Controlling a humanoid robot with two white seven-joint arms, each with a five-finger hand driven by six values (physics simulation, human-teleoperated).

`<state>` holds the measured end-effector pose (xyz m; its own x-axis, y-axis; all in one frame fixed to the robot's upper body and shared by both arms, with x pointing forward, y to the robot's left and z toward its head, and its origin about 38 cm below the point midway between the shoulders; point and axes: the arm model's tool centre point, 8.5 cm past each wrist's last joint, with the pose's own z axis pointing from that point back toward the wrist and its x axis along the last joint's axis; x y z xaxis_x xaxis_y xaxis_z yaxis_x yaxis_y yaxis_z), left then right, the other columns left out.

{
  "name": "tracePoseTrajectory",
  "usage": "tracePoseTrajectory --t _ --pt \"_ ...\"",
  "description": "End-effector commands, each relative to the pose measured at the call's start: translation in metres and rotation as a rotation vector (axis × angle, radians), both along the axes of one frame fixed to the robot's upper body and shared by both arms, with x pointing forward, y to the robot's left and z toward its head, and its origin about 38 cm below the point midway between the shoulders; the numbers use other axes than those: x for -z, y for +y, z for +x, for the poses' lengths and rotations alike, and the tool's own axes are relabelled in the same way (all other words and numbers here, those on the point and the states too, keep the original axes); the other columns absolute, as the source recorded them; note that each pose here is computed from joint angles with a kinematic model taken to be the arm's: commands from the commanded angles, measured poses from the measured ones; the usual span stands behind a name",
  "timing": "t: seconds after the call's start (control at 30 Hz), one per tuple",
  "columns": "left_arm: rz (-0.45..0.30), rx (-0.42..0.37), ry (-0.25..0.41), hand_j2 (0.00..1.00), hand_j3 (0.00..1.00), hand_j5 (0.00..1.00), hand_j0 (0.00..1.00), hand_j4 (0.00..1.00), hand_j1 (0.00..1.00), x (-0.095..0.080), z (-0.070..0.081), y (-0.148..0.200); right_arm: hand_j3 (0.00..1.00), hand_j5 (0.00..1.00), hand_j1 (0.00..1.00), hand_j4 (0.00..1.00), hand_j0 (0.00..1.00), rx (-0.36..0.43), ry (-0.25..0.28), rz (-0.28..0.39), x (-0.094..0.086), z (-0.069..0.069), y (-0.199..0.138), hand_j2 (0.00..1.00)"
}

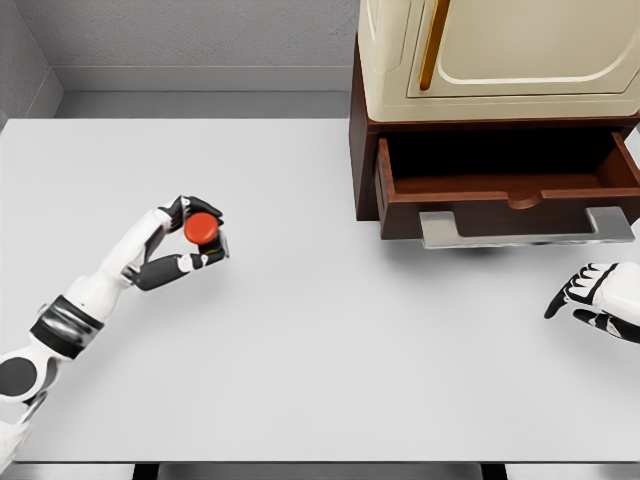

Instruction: Put the switch into the drawer with left arm, and close the drawer with right arm

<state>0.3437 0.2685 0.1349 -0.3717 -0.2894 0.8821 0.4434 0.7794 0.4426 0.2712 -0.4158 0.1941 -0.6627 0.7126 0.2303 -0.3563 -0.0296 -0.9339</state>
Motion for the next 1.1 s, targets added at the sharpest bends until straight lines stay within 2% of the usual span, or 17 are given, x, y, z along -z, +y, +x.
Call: tracePoseTrajectory --t 0.0,0.3,0.47,0.6,0.97,1.07 --pt "-0.004 0.009 -0.01 0.37 0.37 0.37 0.37 0.37 0.37 -0.004 -0.001 -0.004 0.53 0.53 0.53 0.53 0.53 0.002 0.0 0.004 -0.001 0.0 0.0 0.53" --pt "-0.077 0.03 -0.085 0.36 0.36 0.36 0.36 0.36 0.36 -0.027 0.015 -0.029 0.53 0.53 0.53 0.53 0.53 0.002 0.0 0.006 -0.001 0.0 0.0 0.53" --pt "-0.078 0.067 -0.076 0.36 0.36 0.36 0.36 0.36 0.36 -0.035 0.026 -0.051 0.53 0.53 0.53 0.53 0.53 0.001 0.001 0.003 -0.001 0.0 0.0 0.53" --pt "-0.104 0.084 -0.099 0.36 0.36 0.36 0.36 0.36 0.36 -0.044 0.034 -0.065 0.53 0.53 0.53 0.53 0.53 0.001 -0.001 0.003 -0.001 0.0 0.0 0.53" --pt "-0.169 0.129 -0.137 0.36 0.36 0.36 0.36 0.36 0.36 -0.067 0.045 -0.101 0.53 0.53 0.53 0.53 0.53 0.002 0.001 0.004 0.0 0.0 0.0 0.53" --pt "-0.147 0.133 -0.154 0.36 0.36 0.36 0.36 0.36 0.36 -0.071 0.048 -0.119 0.53 0.53 0.53 0.53 0.53 0.002 -0.001 0.004 -0.001 0.0 0.0 0.53"
